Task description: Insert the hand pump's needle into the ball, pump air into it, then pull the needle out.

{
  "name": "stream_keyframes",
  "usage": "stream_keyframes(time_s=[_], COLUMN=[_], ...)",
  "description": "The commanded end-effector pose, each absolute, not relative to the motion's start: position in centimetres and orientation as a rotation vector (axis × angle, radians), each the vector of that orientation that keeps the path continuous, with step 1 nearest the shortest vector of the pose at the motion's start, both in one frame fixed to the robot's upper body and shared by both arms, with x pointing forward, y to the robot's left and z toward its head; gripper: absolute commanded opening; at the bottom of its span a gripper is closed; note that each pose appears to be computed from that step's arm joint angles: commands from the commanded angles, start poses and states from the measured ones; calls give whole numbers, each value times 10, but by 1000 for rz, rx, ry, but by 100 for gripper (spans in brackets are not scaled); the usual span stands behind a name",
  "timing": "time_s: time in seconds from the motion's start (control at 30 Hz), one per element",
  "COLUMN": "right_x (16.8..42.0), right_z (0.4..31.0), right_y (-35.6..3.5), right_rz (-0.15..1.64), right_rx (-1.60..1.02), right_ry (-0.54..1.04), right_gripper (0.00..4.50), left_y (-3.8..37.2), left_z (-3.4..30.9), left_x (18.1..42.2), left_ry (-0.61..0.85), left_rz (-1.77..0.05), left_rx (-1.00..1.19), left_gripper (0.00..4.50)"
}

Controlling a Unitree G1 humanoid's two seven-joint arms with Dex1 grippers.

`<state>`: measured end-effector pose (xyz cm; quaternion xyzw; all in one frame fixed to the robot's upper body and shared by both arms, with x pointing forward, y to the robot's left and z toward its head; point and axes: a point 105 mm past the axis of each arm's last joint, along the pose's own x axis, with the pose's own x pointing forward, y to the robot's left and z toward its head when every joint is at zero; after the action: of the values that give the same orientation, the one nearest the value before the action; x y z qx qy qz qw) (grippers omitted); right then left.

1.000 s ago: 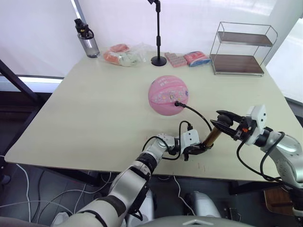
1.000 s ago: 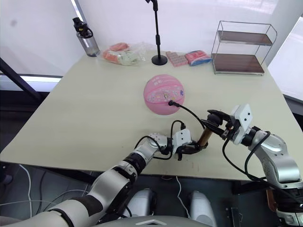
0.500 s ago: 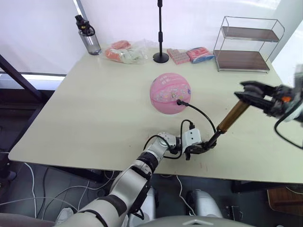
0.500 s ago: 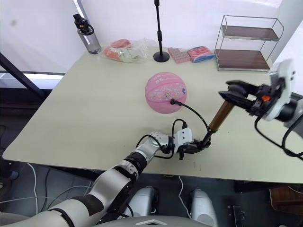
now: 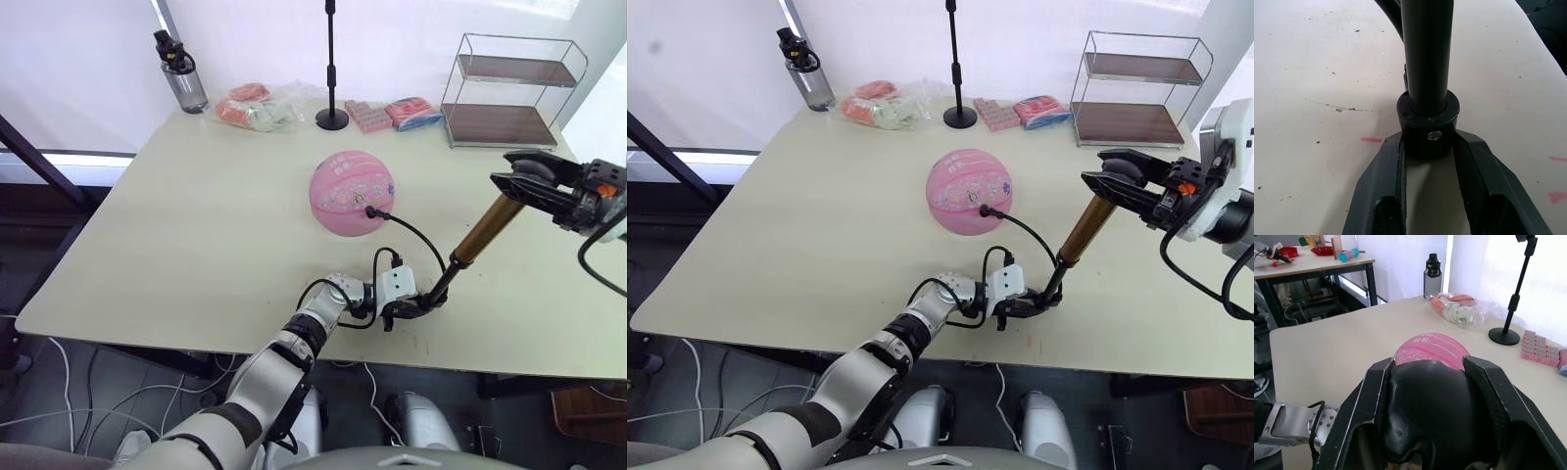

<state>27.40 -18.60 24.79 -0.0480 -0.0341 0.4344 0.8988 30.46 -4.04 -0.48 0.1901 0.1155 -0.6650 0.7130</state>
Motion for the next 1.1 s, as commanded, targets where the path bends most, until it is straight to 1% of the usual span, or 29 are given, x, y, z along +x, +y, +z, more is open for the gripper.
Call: stream_keyframes(time_s=[0.03, 0.17, 0.33, 0.4, 0.47, 0.53, 0.6, 0.67, 0.7, 0.8, 0.9, 1.0, 1.1], right_x=[277, 277, 277, 274, 273, 274, 279, 282, 282, 281, 278, 276, 270], right_z=[193, 147, 106, 90, 86, 91, 112, 142, 153, 173, 218, 247, 286], right_y=[-180, -176, -174, -170, -168, -168, -169, -171, -173, -176, -181, -184, -193], right_rz=[902, 892, 871, 878, 882, 888, 880, 887, 894, 907, 920, 929, 936], right_rx=[-90, -92, -73, -110, -141, -161, -156, -168, -178, -201, -196, -182, -201], right_ry=[55, 131, 172, 195, 192, 172, 98, 8, -14, -42, -114, -147, -183], right_gripper=[179, 179, 179, 179, 179, 179, 179, 179, 179, 179, 179, 179, 179], left_y=[-7, -8, -8, -8, -8, -8, -8, -8, -8, -8, -8, -8, -8], left_z=[-60, -60, -60, -60, -60, -60, -61, -62, -63, -64, -64, -64, -64], left_x=[280, 280, 281, 281, 281, 280, 280, 278, 277, 276, 276, 276, 276], left_ry=[534, 532, 531, 531, 531, 531, 531, 534, 535, 537, 538, 537, 535], left_rz=[-1463, -1462, -1458, -1458, -1458, -1459, -1460, -1462, -1464, -1466, -1466, -1466, -1468], left_rx=[448, 448, 449, 448, 448, 448, 447, 447, 447, 446, 447, 448, 451], left_gripper=[103, 103, 103, 103, 103, 103, 103, 103, 103, 103, 103, 103, 103])
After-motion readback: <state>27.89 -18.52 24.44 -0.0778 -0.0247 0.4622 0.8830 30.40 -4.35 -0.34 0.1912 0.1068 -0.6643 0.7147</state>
